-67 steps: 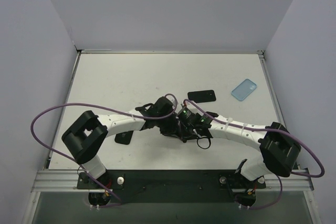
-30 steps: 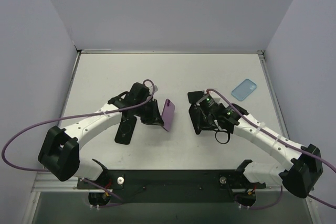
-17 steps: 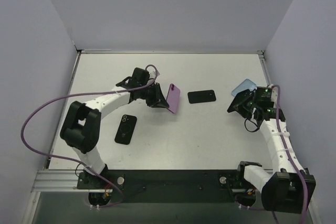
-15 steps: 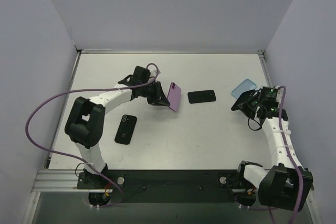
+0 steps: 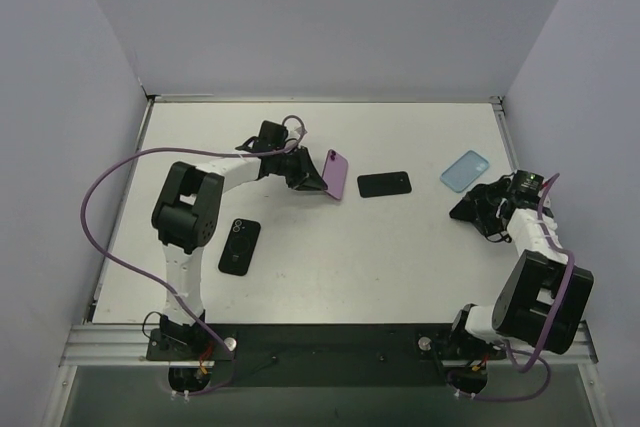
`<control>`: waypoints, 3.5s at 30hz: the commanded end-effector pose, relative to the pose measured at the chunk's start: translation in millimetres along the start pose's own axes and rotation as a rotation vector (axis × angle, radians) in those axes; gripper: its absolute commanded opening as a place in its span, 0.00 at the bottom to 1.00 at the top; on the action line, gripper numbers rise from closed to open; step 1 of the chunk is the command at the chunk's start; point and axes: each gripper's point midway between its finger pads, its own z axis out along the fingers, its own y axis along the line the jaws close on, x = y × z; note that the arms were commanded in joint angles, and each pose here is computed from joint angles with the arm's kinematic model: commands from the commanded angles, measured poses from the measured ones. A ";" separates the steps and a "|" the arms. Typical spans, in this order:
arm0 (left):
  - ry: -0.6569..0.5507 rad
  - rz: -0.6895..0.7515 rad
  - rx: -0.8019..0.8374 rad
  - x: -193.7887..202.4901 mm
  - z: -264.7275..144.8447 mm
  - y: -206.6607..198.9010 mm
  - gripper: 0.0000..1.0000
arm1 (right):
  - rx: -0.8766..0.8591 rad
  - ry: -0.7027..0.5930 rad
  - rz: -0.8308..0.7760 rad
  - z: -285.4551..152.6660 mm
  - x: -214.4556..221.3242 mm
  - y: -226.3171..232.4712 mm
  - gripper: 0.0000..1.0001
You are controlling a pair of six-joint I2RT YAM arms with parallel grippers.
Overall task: Take the phone out of the phone case
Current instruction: Place the phone case at the center of the board, then place the phone at the center of the board, then pick up the phone at the center of the board.
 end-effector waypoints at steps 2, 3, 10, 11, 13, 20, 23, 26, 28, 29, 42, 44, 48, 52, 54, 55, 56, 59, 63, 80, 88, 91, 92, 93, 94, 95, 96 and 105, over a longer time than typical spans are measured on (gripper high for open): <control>-0.045 0.060 0.046 -24.1 -1.6 -19.6 0.21 | 0.095 -0.022 0.005 -14.6 5.2 -24.9 0.66; -0.057 0.061 0.022 -25.7 -2.0 -15.9 0.38 | 0.109 -0.022 -0.004 -17.6 6.9 -29.0 0.67; -0.069 0.085 -0.160 -8.1 -28.0 6.4 0.93 | 0.104 -0.041 -0.068 -51.7 15.1 -35.0 0.70; -0.096 0.107 -0.167 -8.5 -41.6 -3.2 0.93 | 0.092 -0.039 -0.076 -56.1 15.6 -32.3 0.70; -0.111 0.111 -0.262 5.6 -56.3 12.2 0.94 | 0.069 -0.038 -0.108 -66.8 20.1 -28.7 0.70; -0.201 0.211 -0.658 41.1 -153.9 52.6 0.96 | -0.029 -0.016 -0.232 -88.5 48.1 -12.2 0.71; -0.197 0.215 -0.871 59.9 -190.6 86.7 0.96 | -0.059 0.009 -0.261 -91.5 60.8 -2.9 0.71; -0.142 0.206 -0.915 85.2 -200.5 104.6 0.96 | -0.087 0.019 -0.275 -93.1 68.4 5.5 0.71; -0.126 0.196 -0.925 94.4 -202.5 110.3 0.96 | -0.104 0.022 -0.280 -94.5 70.9 10.3 0.71; -0.113 0.192 -0.930 101.3 -203.4 115.1 0.96 | -0.107 0.027 -0.281 -94.4 72.3 11.2 0.71; 0.019 0.150 -0.966 120.5 -181.9 148.1 0.97 | -0.142 0.038 -0.293 -98.7 75.8 18.7 0.71; 0.031 0.142 -0.996 120.6 -181.9 154.7 0.97 | -0.147 0.040 -0.295 -98.9 76.0 20.0 0.71; 0.034 0.126 -1.013 118.3 -181.2 160.1 0.97 | -0.155 0.044 -0.291 -98.0 76.9 21.4 0.71; 0.066 0.104 -1.051 119.7 -179.9 171.5 0.98 | -0.165 0.047 -0.289 -98.4 77.4 23.4 0.70; 0.071 0.099 -1.076 118.4 -182.0 175.3 0.98 | -0.169 0.049 -0.289 -98.3 78.0 23.9 0.71; 0.077 0.095 -1.084 118.2 -181.6 177.2 0.97 | -0.170 0.052 -0.289 -98.2 78.7 24.0 0.71; 0.073 0.087 -1.088 116.4 -182.8 178.6 0.97 | -0.170 0.052 -0.287 -97.9 78.9 23.4 0.71; 0.065 0.072 -1.106 113.0 -187.1 183.1 0.97 | -0.173 0.058 -0.286 -96.6 80.5 22.7 0.71; 0.084 0.060 -1.071 115.1 -181.9 184.5 0.98 | -0.176 0.063 -0.286 -96.7 82.9 20.7 0.70; 0.057 0.032 -0.509 125.8 -114.0 79.4 0.48 | -0.329 0.265 -0.435 -115.5 129.4 46.9 0.67; 0.054 0.056 -0.300 139.7 -95.3 16.6 0.47 | -0.384 0.496 -0.654 -122.0 231.9 58.1 0.53; 0.071 0.057 -0.259 149.5 -90.5 6.3 0.46 | -0.397 0.531 -0.641 -116.0 252.2 66.3 0.50; 0.067 0.054 -0.247 150.6 -88.8 2.9 0.46 | -0.403 0.539 -0.641 -115.7 256.9 69.1 0.50; 0.074 0.059 -0.239 155.1 -87.9 0.8 0.46 | -0.417 0.542 -0.644 -117.7 260.8 76.6 0.50; 0.086 0.059 -0.224 158.7 -87.5 -2.0 0.46 | -0.421 0.556 -0.664 -117.2 270.2 79.4 0.50; 0.084 0.063 -0.215 159.6 -87.4 -4.7 0.46 | -0.429 0.562 -0.668 -119.1 274.9 84.6 0.50; 0.090 0.066 -0.210 161.7 -86.9 -5.7 0.46 | -0.435 0.564 -0.673 -119.9 278.4 89.2 0.49; 0.074 0.086 -0.149 169.9 -98.3 -26.0 0.46 | -0.467 0.602 -0.742 -124.5 317.2 125.6 0.54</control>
